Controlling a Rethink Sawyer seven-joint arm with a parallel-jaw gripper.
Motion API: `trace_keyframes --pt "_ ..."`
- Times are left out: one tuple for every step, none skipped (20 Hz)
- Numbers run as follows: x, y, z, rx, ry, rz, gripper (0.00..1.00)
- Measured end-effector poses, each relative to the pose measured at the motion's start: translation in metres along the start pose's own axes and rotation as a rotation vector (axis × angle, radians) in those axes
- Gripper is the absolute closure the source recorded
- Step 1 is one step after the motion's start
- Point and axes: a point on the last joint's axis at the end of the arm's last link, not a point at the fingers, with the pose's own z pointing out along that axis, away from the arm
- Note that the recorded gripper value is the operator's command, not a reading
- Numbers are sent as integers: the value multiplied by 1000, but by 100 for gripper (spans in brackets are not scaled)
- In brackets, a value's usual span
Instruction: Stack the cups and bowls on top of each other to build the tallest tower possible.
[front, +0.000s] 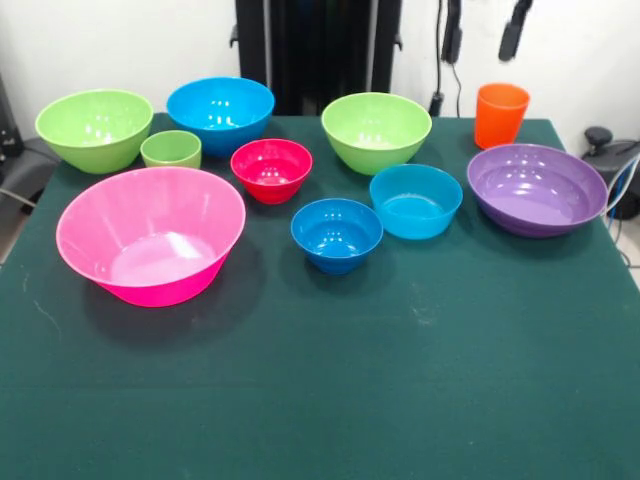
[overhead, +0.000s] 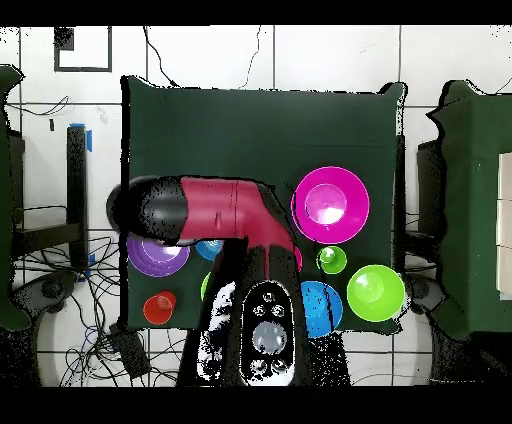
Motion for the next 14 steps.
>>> trace_keyframes --pt "-9 -3 4 -1 8 3 0" --pt "-21 -8 10 0 18 7 0" --pt "-29 -11 14 1 25 10 0" --pt "-37 -14 19 2 31 12 0" --pt "-47 -18 25 4 40 15 0" --pt "-59 -24 33 7 51 20 0" --pt "-64 -26 37 8 57 21 0" --pt "-74 -31 44 11 71 25 0" --pt "-79 -34 49 13 82 28 0" --pt "-85 -37 53 15 94 30 0" --pt "-92 -41 60 17 113 34 0" --pt "-100 -46 67 17 137 38 0" --pt "-102 -48 70 17 147 40 0" --pt "-106 -51 75 18 161 42 0"
